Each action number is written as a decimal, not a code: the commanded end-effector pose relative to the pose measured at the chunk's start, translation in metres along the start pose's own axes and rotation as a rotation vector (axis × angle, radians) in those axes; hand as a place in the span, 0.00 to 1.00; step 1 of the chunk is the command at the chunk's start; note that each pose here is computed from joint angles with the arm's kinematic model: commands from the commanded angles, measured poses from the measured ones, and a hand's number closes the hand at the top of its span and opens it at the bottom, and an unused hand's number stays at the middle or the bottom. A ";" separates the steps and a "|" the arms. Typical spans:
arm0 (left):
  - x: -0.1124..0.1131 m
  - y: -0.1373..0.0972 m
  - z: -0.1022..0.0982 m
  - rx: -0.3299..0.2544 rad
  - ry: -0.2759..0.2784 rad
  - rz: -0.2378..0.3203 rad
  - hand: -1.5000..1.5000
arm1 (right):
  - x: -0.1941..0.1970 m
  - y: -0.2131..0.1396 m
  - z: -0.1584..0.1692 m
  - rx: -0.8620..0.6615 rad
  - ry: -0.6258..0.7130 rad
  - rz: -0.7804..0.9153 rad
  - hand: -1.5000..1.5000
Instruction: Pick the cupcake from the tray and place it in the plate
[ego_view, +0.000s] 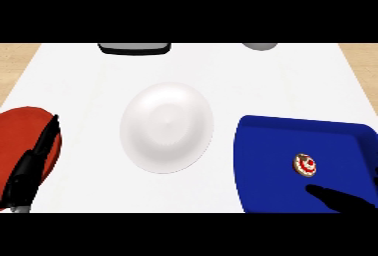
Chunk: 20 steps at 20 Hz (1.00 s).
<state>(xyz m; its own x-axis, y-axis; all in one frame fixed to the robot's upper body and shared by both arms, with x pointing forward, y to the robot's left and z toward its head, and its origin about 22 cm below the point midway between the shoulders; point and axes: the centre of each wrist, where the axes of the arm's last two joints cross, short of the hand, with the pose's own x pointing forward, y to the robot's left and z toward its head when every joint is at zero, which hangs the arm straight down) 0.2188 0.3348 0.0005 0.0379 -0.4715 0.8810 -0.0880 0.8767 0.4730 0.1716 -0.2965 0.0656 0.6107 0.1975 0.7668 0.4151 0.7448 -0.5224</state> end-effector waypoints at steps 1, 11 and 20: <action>-0.003 0.001 -0.009 0.005 0.028 0.020 0.50 | -0.007 0.022 -0.006 0.082 0.044 0.091 0.00; -0.002 -0.012 0.020 0.013 0.018 0.022 0.50 | -0.012 0.044 -0.034 0.152 0.037 0.058 0.00; -0.010 0.009 0.005 0.012 0.008 0.007 0.50 | -0.015 0.061 -0.051 0.201 0.068 0.090 0.00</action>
<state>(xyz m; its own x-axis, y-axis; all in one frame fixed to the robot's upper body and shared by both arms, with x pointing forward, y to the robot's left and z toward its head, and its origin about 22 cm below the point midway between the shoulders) 0.2131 0.3454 -0.0068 0.0488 -0.4662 0.8833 -0.1057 0.8770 0.4687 0.2107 -0.2960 0.0163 0.6829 0.2346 0.6918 0.2298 0.8300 -0.5083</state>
